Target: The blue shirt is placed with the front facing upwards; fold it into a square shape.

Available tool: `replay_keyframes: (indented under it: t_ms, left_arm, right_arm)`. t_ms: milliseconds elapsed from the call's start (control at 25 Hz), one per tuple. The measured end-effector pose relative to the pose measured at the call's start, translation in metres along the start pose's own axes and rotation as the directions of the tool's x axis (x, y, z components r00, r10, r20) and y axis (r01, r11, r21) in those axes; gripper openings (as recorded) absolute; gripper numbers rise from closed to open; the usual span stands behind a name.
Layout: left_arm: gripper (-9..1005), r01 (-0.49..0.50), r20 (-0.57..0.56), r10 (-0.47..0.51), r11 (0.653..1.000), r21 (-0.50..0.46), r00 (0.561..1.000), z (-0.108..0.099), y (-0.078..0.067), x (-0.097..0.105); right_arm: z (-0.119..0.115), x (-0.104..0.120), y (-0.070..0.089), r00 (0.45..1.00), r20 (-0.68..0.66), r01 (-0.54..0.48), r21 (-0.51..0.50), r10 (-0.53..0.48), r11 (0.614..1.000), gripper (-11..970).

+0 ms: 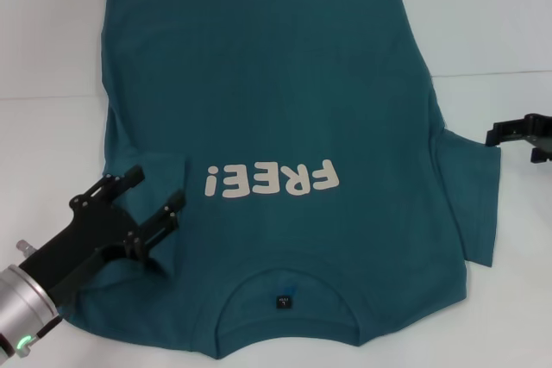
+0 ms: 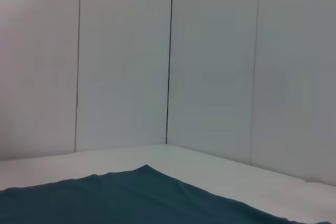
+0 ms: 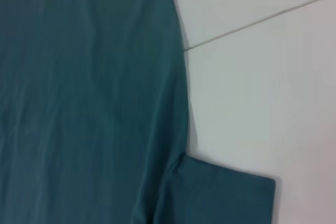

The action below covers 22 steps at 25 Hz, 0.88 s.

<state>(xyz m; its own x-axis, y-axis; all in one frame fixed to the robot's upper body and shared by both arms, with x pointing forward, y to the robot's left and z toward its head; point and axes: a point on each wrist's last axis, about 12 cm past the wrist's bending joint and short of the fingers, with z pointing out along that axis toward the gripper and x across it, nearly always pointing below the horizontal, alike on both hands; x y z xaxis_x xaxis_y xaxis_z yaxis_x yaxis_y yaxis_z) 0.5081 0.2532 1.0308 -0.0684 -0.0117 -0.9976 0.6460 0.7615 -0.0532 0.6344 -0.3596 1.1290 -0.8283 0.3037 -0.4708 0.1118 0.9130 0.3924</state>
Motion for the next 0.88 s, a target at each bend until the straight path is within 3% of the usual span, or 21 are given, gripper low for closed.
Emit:
replay_keyframes:
  t_ms: [320,880]
  left_arm:
    - [723,0.012,-0.017,-0.012,1.000,0.002,1.000,0.003,-0.001,0.003]
    - [725,-0.005,-0.030,0.006,0.999,0.046,1.000,0.007,-0.008,0.005]
  right_arm:
    - [0.013,0.001,0.013,1.000,-0.009,0.027,0.004,-0.027,1.000,910]
    - [0.017,0.005,0.005,1.000,-0.016,0.018,0.036,-0.017,0.999,909]
